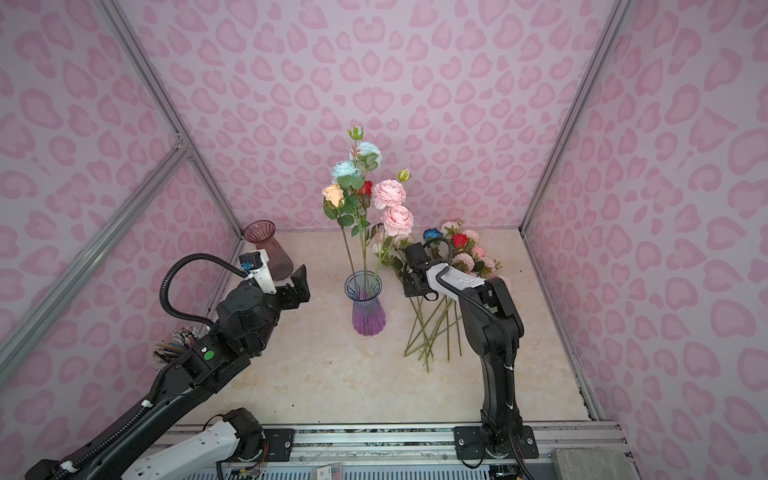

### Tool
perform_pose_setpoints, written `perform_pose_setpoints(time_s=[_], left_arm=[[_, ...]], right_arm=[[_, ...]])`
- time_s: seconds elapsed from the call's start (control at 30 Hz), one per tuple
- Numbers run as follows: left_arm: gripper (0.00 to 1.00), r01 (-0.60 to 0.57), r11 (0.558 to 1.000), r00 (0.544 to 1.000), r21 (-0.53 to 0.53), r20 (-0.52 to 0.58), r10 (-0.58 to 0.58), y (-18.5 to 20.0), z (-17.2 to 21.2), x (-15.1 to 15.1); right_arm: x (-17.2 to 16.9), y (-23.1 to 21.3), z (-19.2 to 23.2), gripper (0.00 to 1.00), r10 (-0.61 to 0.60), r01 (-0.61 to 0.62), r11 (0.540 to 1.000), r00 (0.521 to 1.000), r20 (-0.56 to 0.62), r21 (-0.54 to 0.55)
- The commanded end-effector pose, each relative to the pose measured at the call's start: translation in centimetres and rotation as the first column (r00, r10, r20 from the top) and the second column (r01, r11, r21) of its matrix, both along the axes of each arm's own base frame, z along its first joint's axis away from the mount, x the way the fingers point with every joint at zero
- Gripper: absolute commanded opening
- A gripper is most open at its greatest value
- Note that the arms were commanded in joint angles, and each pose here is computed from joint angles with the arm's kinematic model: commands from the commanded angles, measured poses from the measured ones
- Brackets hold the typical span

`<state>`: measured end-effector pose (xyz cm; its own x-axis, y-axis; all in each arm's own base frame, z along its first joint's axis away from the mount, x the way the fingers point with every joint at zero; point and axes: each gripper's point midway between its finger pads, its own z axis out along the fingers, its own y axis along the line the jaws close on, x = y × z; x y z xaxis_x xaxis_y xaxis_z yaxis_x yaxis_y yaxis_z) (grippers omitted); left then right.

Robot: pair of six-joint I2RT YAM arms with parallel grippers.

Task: Arrange the flowers into the vase
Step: 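Close the right gripper on the pink rose stems in the pile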

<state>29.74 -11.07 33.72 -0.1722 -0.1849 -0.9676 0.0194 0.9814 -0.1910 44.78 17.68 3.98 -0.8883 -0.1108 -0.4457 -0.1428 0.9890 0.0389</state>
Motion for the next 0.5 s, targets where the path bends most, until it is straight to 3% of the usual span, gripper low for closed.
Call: perform_pose_setpoints(time_s=[0.0, 0.2, 0.47], left_arm=[[0.96, -0.003, 1.000, 1.000, -0.008, 0.012, 0.003, 0.1, 0.4, 0.0], [0.96, 0.008, 1.000, 1.000, -0.016, 0.015, -0.008, -0.1, 0.6, -0.1], [0.96, 0.073, 0.997, 0.997, -0.023, 0.014, -0.072, -1.1, 0.7, -0.3]], right_arm=[[0.1, -1.3, 0.6, 0.00, -0.057, 0.058, 0.998, 0.997, 0.045, -0.003], [-1.2, -3.3, 3.0, 0.00, -0.111, 0.107, 0.993, 0.987, 0.116, 0.040], [-3.8, -4.4, 10.5, 0.00, -0.193, 0.139, 0.971, 0.938, 0.289, 0.196]])
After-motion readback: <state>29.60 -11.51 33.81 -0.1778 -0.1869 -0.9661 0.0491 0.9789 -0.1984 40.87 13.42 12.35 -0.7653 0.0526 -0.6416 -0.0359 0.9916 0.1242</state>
